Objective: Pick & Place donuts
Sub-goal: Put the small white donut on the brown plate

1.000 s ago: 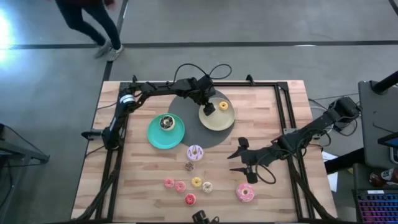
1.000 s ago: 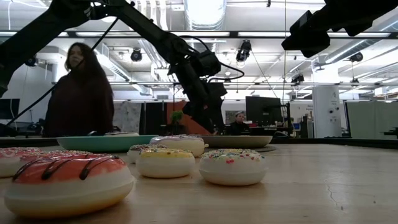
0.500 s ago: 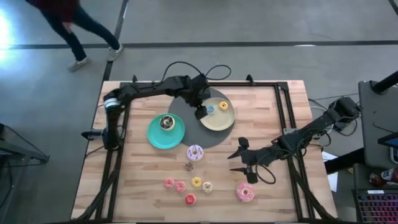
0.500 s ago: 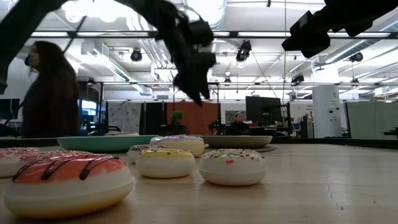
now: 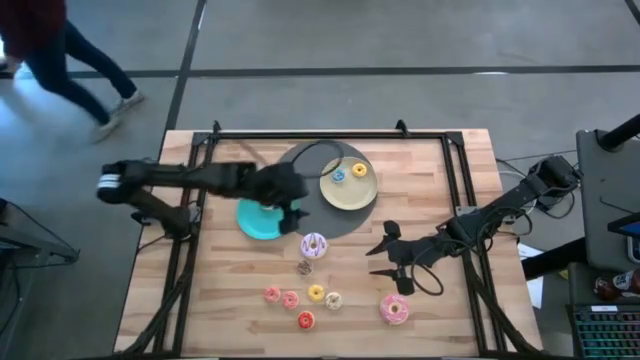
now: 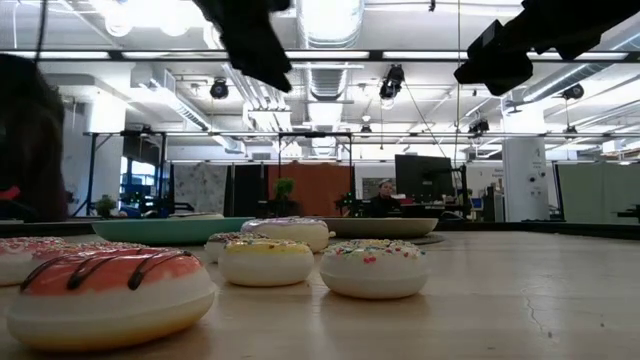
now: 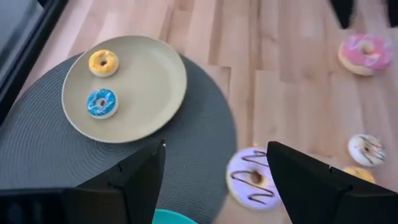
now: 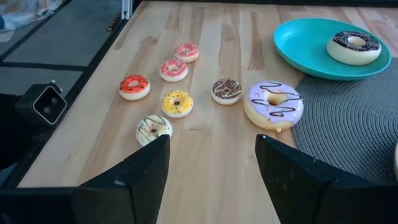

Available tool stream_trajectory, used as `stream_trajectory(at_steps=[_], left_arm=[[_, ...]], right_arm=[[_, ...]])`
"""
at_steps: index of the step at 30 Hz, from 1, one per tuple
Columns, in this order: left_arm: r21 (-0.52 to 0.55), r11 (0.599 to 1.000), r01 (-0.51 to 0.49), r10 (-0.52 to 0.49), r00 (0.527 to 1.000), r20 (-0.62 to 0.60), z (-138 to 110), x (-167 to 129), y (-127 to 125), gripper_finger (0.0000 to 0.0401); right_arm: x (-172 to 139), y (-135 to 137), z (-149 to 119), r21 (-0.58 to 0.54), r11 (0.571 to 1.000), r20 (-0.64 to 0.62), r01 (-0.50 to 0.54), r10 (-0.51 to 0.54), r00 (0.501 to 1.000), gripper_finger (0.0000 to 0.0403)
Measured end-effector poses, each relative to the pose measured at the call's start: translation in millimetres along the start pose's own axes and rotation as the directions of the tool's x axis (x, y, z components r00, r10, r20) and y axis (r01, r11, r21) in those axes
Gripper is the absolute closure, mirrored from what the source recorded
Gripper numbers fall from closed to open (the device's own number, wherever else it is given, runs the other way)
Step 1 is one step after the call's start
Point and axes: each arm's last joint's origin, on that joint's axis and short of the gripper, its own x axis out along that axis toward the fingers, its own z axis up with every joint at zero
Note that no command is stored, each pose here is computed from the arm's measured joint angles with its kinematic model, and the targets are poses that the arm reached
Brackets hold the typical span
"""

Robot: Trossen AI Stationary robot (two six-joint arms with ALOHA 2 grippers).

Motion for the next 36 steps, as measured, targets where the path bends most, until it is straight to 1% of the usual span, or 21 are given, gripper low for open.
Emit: stream_trajectory(at_steps=[4, 8, 12, 15, 19, 23, 31, 36], left_arm=[[-0.027, 1.0, 0.008, -0.006, 0.995, 0.097, -35.1, -15.6, -19.5, 0.0144], [-0.049, 0.999, 0.018, -0.009, 0.985, 0.173, -67.2, -22.3, -34.1, 0.0144], [-0.06, 0.998, -0.002, 0.017, 0.966, 0.259, -89.0, -27.6, -44.8, 0.0144], [-0.063, 0.998, 0.006, 0.013, 0.955, 0.297, -102.2, -28.0, -51.2, 0.0144], [-0.066, 0.997, 0.029, -0.007, 0.949, 0.314, -117.2, -23.9, -58.8, 0.0144], [-0.062, 0.998, 0.017, 0.004, 0.946, 0.324, -127.8, -21.0, -64.6, 0.0144], [-0.088, 0.995, 0.051, -0.021, 0.95, 0.311, -140.2, -19.3, -71.7, 0.0144], [-0.089, 0.996, 0.026, 0.004, 0.949, 0.315, -148.0, -20.8, -77.7, 0.0144]], right_arm=[[0.0, 0.3, 1.6, 0.001, 1.0, 0.016, -0.004, 0.004, 1.0, 0.0174], [-0.1, 1.0, 3.9, -0.009, 1.0, 0.039, -0.009, 0.01, 0.999, 0.0174], [-0.3, 1.6, 6.8, -0.029, 0.999, 0.064, -0.013, 0.015, 0.998, 0.0174], [-0.4, 1.9, 9.3, -0.036, 0.999, 0.083, -0.015, 0.018, 0.996, 0.0174], [6.1, 3.4, 7.8, -0.057, 0.998, 0.09, -0.013, 0.018, 0.996, 0.0174], [18.6, 6.2, 3.6, -0.102, 0.995, 0.07, -0.01, 0.017, 0.997, 0.0174], [43.4, 13.7, 3.2, -0.188, 0.982, 0.011, 0.0, 0.003, 1.0, 0.0175], [55.5, 17.1, 9.5, -0.246, 0.969, 0.008, 0.006, -0.004, 1.0, 0.0175]])
